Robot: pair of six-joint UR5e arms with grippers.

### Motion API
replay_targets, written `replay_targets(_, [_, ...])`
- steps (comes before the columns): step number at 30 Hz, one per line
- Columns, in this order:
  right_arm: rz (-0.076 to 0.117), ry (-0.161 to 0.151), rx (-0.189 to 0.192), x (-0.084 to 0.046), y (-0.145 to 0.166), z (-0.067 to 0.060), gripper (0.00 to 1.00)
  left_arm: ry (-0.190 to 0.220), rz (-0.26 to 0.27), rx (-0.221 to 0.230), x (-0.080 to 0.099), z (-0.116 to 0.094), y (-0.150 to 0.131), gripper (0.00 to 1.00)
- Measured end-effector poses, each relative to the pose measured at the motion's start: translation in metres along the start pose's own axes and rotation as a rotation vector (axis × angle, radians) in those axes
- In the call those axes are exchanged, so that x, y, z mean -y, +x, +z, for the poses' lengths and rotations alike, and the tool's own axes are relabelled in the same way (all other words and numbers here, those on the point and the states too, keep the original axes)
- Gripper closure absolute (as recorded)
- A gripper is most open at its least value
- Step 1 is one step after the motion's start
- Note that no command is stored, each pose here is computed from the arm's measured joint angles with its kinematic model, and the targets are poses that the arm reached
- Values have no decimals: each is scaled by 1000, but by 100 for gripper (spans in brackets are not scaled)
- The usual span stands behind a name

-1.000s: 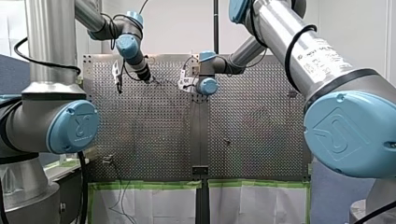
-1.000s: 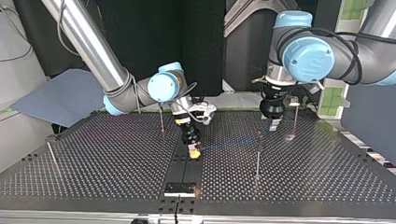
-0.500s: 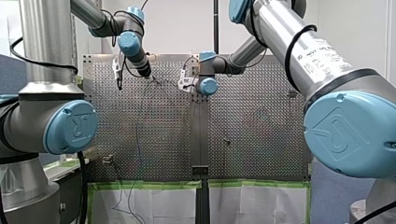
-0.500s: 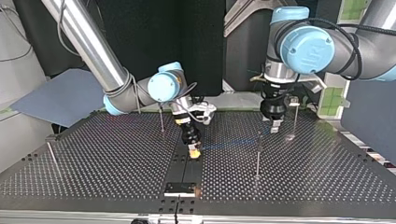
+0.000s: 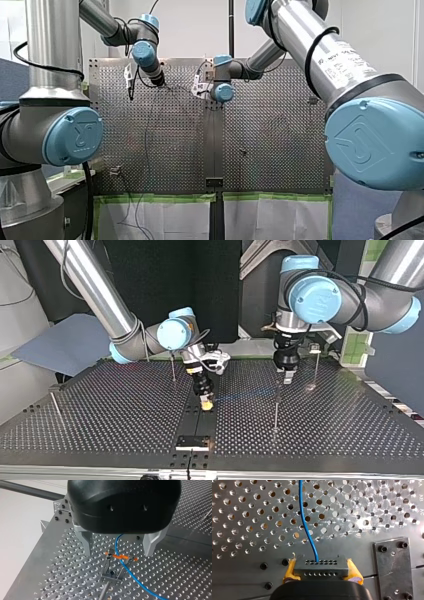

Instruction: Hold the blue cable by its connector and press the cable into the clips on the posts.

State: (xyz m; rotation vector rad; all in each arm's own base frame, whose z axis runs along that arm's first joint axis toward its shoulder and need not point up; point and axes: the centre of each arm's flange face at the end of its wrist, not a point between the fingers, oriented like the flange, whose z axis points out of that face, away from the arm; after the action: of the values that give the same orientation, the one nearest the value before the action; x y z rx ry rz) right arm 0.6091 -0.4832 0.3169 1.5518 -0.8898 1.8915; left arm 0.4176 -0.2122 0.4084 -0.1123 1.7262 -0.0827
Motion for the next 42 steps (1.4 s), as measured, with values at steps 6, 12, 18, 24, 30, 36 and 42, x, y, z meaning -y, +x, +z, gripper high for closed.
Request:
replay_targets(6, [0, -1, -1, -1, 0, 0, 100, 3, 1, 1, 1, 0, 0, 0])
replay_targets(12, [0, -3, -2, -2, 0, 1, 100, 7, 4, 1, 3, -1, 1, 0])
replay_targets(18, [0, -4, -2, -3, 0, 1, 100, 9, 7, 2, 4, -1, 1, 0])
replay_targets(24, [-1, -6, -3, -7, 1, 2, 100, 16, 36, 9, 7, -2, 1, 0])
replay_targets(30, [-1, -8, -2, -8, 1, 2, 100, 40, 79, 24, 16, -5, 1, 0])
replay_targets(36, [-1, -8, -2, -9, 1, 2, 100, 67, 80, 63, 31, -9, 0, 0])
replay_targets(42, [-1, -8, 0, -9, 1, 2, 100, 76, 26, 107, 47, -15, -1, 0])
